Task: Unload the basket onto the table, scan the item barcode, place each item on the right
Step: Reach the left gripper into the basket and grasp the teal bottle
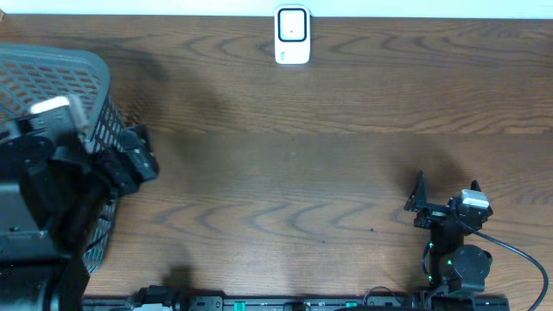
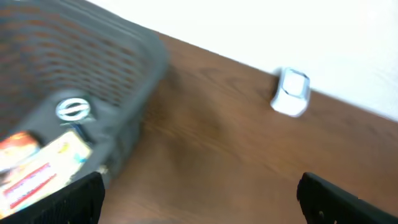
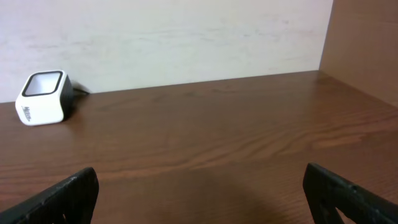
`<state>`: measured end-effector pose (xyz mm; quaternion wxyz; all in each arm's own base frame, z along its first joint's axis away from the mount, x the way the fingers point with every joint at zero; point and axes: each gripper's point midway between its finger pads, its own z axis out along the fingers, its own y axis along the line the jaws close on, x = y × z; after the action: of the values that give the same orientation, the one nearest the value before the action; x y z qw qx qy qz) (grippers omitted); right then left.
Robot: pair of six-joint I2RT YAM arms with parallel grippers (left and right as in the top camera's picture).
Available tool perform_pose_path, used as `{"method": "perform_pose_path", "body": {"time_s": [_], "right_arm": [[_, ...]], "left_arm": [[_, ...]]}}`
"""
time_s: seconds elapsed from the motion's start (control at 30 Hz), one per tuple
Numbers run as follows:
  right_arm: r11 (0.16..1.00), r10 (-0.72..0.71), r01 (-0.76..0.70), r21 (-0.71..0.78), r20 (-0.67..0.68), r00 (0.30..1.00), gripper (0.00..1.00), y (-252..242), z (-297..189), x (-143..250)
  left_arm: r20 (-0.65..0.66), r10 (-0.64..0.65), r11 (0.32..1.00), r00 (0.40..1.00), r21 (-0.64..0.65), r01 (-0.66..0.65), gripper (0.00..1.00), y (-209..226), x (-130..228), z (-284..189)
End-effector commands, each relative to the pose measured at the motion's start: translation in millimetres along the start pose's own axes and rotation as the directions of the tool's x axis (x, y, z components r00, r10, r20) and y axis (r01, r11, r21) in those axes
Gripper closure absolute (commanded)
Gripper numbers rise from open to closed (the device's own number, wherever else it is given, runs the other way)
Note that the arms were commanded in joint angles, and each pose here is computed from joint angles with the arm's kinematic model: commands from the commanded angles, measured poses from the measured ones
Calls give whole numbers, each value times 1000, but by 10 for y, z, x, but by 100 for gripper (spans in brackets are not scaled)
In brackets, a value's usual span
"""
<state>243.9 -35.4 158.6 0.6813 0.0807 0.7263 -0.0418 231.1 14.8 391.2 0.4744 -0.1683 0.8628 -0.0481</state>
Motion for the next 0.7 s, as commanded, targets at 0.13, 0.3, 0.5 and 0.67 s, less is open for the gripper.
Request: {"method": "perform_pose_path", "body": {"time_s": [0.13, 0.3, 0.5, 0.67], "right_arm": [[1000, -12, 12, 11, 1, 1000, 1, -22, -1, 1], [1000, -12, 12, 11, 1, 1000, 1, -22, -1, 1], [1000, -12, 12, 11, 0, 1000, 1, -22, -1, 2], [1000, -12, 12, 11, 1, 1000, 1, -22, -1, 1]], "left_arm": [[129, -269, 901, 954, -316, 297, 2, 652, -154, 30], [147, -433, 750, 889, -489, 446, 2, 1178, -66, 209], [176, -572, 610, 801, -561, 559, 2, 1634, 1, 352], [157, -630, 586, 760, -546, 599, 2, 1706, 53, 398]]}}
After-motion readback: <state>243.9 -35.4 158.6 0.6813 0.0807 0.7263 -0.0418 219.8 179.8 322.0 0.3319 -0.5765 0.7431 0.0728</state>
